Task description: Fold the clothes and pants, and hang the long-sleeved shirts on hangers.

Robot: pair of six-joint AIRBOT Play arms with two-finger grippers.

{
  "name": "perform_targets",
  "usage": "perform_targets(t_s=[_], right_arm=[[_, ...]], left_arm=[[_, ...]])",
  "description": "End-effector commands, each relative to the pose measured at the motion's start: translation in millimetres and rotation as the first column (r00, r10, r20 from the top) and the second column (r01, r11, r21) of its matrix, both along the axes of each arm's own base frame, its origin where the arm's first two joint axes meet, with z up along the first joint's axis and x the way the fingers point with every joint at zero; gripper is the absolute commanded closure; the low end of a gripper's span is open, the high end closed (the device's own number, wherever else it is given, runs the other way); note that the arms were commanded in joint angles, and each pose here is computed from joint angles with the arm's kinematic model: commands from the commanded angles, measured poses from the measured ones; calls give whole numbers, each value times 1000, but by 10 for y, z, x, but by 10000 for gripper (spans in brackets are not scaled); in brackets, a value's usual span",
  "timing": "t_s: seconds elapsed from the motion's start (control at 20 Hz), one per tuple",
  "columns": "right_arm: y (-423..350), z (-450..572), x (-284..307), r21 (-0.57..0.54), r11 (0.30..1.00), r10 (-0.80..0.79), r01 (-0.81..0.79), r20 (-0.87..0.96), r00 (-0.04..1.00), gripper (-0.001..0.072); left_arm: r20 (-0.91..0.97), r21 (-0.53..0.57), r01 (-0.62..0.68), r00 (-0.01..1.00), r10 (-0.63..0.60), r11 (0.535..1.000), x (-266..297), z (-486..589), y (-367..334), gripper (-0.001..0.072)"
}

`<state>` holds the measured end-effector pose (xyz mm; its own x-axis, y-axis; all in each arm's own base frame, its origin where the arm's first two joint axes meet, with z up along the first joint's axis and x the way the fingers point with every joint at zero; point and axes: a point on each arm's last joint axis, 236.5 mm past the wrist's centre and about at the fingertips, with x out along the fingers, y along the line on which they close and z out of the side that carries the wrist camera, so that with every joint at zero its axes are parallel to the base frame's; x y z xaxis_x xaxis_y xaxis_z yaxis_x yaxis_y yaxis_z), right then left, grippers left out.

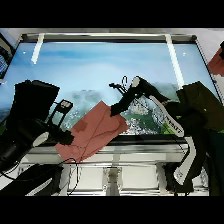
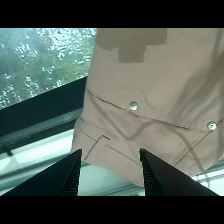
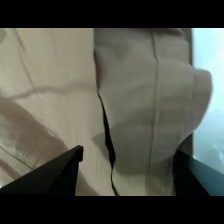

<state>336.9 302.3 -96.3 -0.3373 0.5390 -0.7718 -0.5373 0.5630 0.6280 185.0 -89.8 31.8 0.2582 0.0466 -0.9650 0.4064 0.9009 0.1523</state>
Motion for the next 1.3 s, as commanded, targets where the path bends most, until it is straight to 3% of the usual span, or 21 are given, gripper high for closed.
perform_targets(t_s=[0.0, 0.05, 0.2, 0.25, 0.35, 0.55, 0.7, 0.85, 1.15, 1.25], right_arm=[[97, -54, -96, 51, 999, 12, -8, -75, 997, 101], [137, -47, -145, 72, 997, 15, -8, -106, 994, 121], [272, 26, -227, 131, 991, 26, -7, -146, 989, 328], [297, 34, -252, 134, 991, 33, -13, -148, 988, 417], [328, 61, -300, 142, 989, 64, -43, -142, 988, 703], [190, 427, 136, 92, 996, 3, 0, -32, 999, 704], [-494, 837, 888, -111, 978, -151, 177, 213, 965, 704], [-1321, 1404, 1297, -172, 912, -296, 372, 353, 888, 704], [-2996, 1926, 1217, -227, 665, -628, 711, 345, 698, 704], [-3568, 2105, 1136, -233, 549, -698, 803, 401, 594, 704]], left_arm=[[22, 26, -6, 1000, 6, 1000, 46, 12, 64, 286], [22, 26, -6, 1000, 6, 1000, 48, 12, 63, 286], [39, 12, -2, 999, 1, 1000, 86, 21, 29, 286], [50, 4, 2, 999, -2, 1000, 111, 27, 8, 286], [71, -13, 9, 997, -8, 1000, 162, 41, -36, 286], [153, -15, -31, 988, 33, 999, 339, 109, -4, 286], [237, 6, -118, 965, 113, 993, 501, 200, 144, 286], [269, 1, -116, 957, 112, 993, 570, 238, 140, 286], [316, -47, -165, 933, 171, 985, 759, 288, 224, 286], [318, -48, -205, 925, 210, 978, 789, 289, 332, 286]])
